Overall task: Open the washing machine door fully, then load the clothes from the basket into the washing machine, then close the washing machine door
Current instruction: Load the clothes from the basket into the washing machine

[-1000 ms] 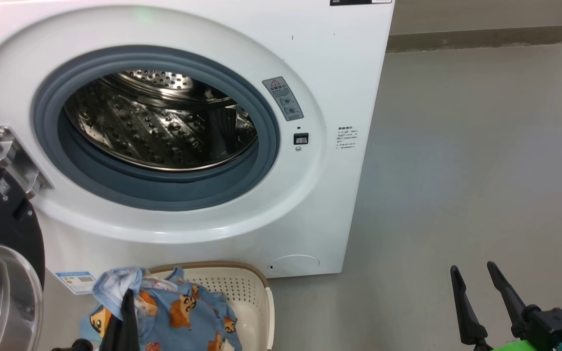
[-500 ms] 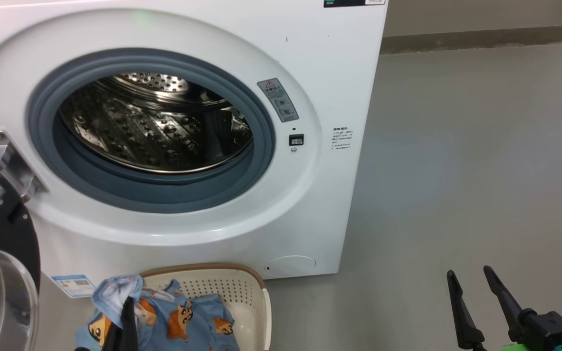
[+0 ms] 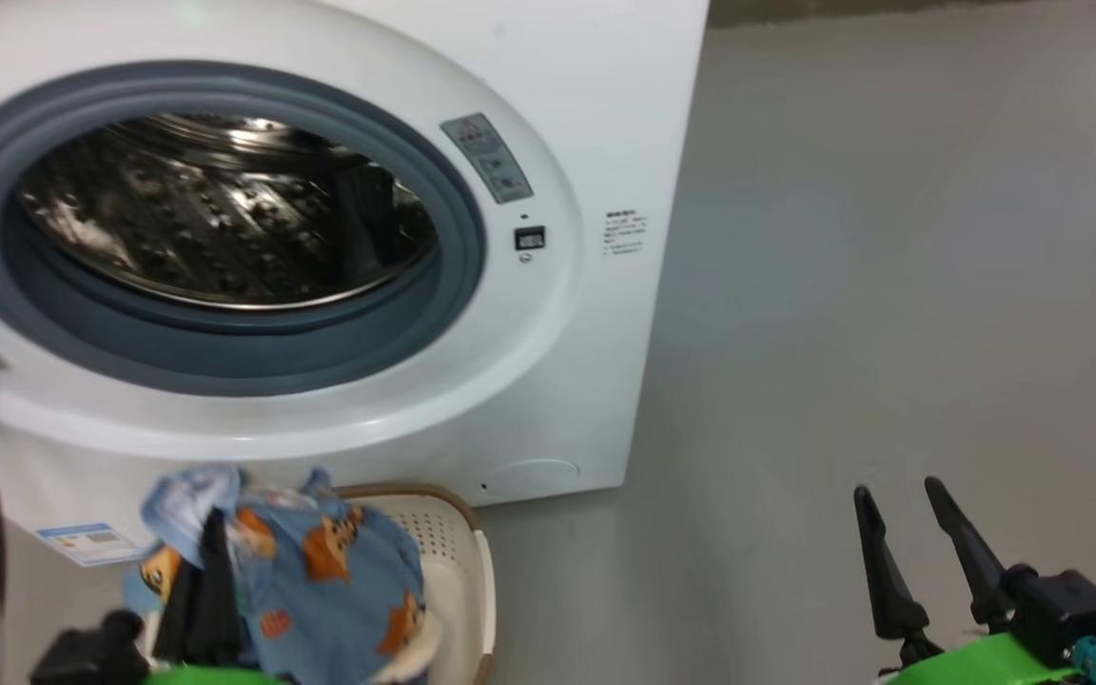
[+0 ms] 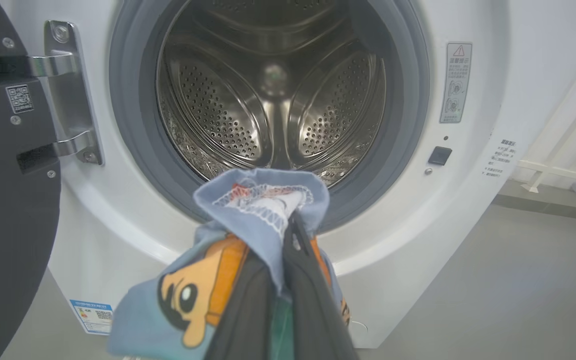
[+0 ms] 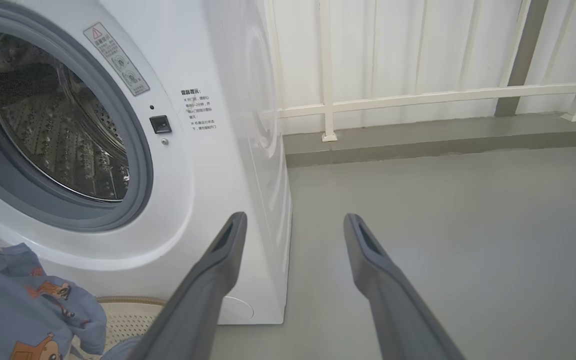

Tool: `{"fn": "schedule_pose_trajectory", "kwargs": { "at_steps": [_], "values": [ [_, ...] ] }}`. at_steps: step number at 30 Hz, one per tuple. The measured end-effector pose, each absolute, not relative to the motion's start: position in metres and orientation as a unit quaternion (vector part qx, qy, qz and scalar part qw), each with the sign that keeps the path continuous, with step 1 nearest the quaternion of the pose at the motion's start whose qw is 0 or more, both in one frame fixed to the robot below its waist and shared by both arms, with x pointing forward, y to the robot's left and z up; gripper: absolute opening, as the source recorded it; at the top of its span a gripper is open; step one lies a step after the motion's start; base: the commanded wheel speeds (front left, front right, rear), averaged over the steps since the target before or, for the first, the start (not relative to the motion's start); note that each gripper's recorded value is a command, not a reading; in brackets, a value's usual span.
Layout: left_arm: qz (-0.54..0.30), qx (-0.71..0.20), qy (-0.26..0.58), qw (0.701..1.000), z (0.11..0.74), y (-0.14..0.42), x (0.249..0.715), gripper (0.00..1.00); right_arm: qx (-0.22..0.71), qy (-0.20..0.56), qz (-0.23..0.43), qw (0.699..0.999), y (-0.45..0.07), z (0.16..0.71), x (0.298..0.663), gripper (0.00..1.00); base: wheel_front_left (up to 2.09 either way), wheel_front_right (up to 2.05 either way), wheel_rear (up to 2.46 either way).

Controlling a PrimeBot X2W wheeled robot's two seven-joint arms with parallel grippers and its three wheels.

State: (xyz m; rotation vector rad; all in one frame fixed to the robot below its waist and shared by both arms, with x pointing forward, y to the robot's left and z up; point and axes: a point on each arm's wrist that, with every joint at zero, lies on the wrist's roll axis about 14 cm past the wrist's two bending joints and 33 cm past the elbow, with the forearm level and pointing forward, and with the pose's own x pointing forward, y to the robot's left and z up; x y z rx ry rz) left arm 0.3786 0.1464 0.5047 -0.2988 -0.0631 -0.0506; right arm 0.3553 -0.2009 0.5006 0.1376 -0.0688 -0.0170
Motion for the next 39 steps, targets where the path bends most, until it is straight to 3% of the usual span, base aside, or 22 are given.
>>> {"fn": "schedule_pose_trajectory", "kwargs": {
  "at_steps": [16,39],
  "values": [
    [-0.063,-0.105,-0.098,0.988,0.545,0.136,0.524,0.00,0.098,-0.017,-0.042,0.994,-0.220,0.487,0.378,1.00,0.00,0.00,0.00],
    [-0.049,-0.082,-0.013,0.995,0.447,0.114,0.696,0.00,0.074,0.060,-0.051,0.994,-0.229,0.429,0.415,1.00,0.00,0.00,0.00]
  ]
}}
